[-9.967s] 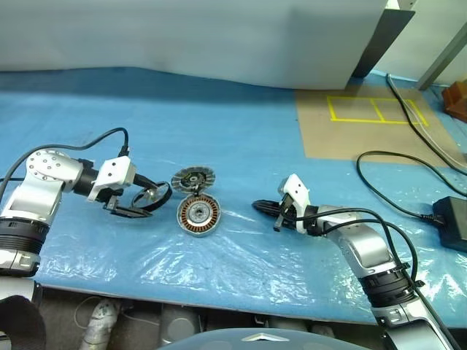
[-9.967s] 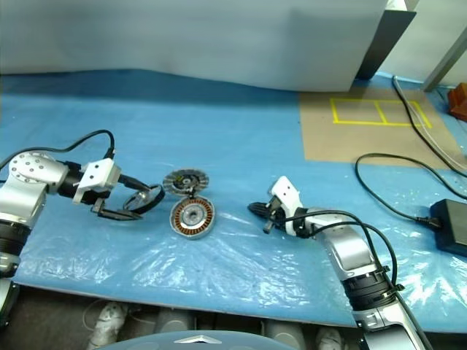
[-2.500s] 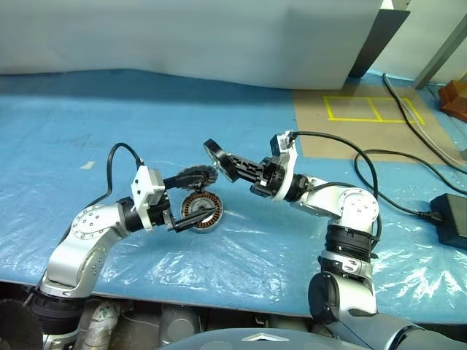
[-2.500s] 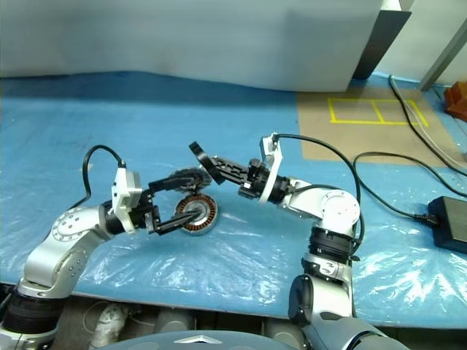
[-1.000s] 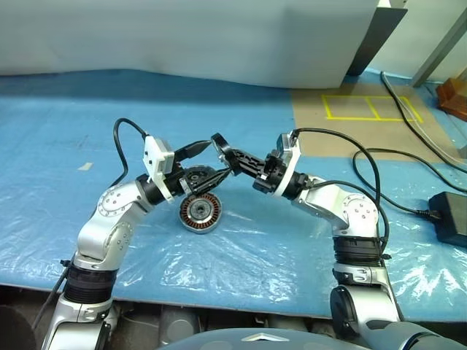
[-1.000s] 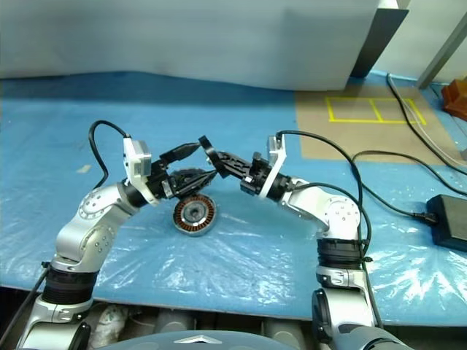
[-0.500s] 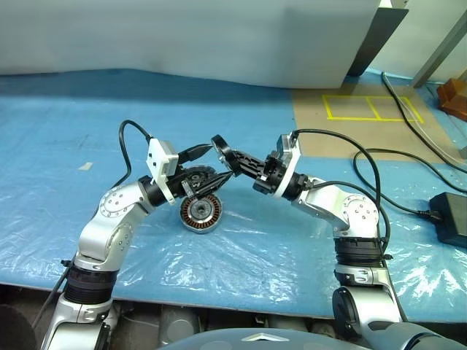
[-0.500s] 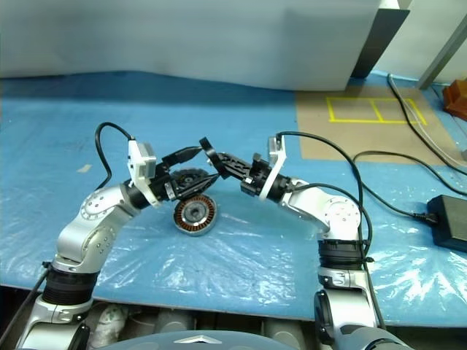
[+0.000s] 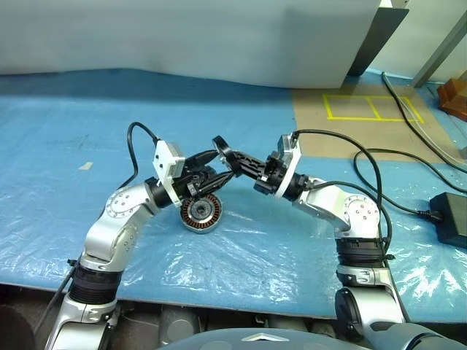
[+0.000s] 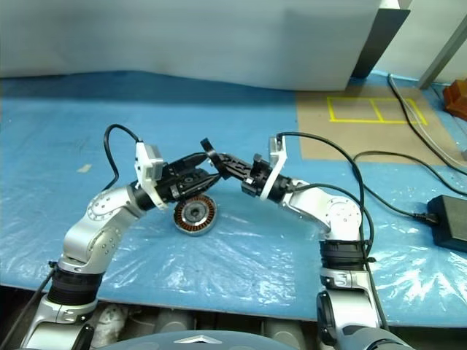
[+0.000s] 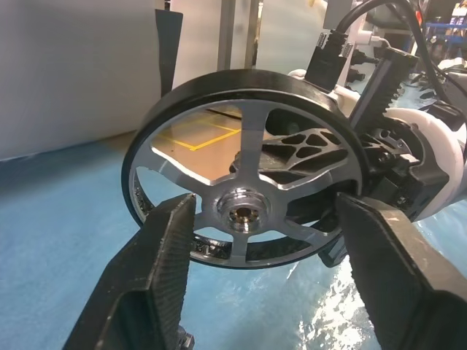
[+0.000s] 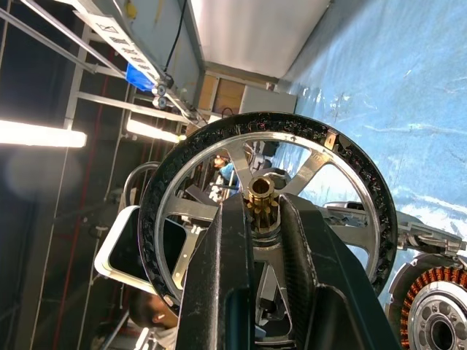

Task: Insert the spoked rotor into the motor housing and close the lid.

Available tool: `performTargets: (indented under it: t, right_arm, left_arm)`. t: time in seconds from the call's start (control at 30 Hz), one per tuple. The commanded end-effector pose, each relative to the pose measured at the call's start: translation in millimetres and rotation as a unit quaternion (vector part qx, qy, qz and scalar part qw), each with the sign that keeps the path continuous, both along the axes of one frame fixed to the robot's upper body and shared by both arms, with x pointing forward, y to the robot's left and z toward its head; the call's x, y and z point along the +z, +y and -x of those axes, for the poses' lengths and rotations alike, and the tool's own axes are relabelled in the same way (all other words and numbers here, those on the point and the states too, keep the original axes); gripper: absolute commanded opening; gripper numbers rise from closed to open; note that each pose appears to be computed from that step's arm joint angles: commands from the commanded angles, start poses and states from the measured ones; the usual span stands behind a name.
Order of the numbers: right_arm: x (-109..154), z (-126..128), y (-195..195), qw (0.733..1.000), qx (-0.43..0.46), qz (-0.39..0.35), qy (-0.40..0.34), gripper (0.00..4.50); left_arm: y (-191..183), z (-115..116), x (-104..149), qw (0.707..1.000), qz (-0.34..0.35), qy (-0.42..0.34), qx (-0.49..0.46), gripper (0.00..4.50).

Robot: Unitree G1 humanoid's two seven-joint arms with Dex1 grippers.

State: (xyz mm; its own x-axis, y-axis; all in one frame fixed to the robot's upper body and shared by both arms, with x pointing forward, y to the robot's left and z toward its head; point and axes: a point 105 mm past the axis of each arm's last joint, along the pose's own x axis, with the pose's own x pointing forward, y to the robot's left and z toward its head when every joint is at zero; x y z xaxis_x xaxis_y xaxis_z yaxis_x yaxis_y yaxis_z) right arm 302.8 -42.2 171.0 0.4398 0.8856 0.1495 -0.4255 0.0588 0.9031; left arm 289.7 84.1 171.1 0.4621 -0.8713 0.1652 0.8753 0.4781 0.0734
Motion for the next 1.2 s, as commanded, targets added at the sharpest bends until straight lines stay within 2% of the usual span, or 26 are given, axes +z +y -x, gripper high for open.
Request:
performTargets:
  t: [0.03,0.27,0.37,0.53,0.73,0.83,0.97,1.2]
  right_arm:
    - [15.6,5.3,2.5,0.999,0.009,-0.016,-0.03,0.17]
    - [15.4,5.5,3.1,0.999,0.009,-0.013,-0.032,0.17]
    - [15.3,5.8,3.2,0.999,0.009,-0.012,-0.033,0.17]
    - [15.1,6.0,3.1,0.999,0.009,-0.01,-0.034,0.17]
    - [14.8,6.3,2.6,0.999,0.008,-0.009,-0.034,0.17]
    - [14.8,6.1,2.9,0.999,0.008,-0.009,-0.035,0.17]
    - [15.1,5.4,3.4,0.999,0.008,-0.009,-0.036,0.17]
    - [15.3,6.0,3.6,0.999,0.007,-0.002,-0.044,0.17]
  left_arm:
    - [-2.3,1.7,1.2,1.0,0.003,-0.017,-0.01,3.23]
    - [3.4,-7.6,-3.4,1.0,0.005,-0.023,0.013,3.23]
    - [-0.3,-12.6,2.4,0.999,0.012,-0.033,0.027,3.23]
    - [-15.0,-6.4,14.0,0.999,0.032,-0.034,0.01,3.23]
    - [-16.8,-7.1,15.7,0.999,0.03,-0.027,0.014,3.23]
    - [-14.8,-7.4,17.1,0.999,0.035,-0.025,0.006,2.63]
    - [-12.8,-11.2,9.6,0.999,0.022,-0.025,0.022,1.41]
    - [-8.9,-11.5,1.6,0.999,0.025,-0.022,0.016,1.31]
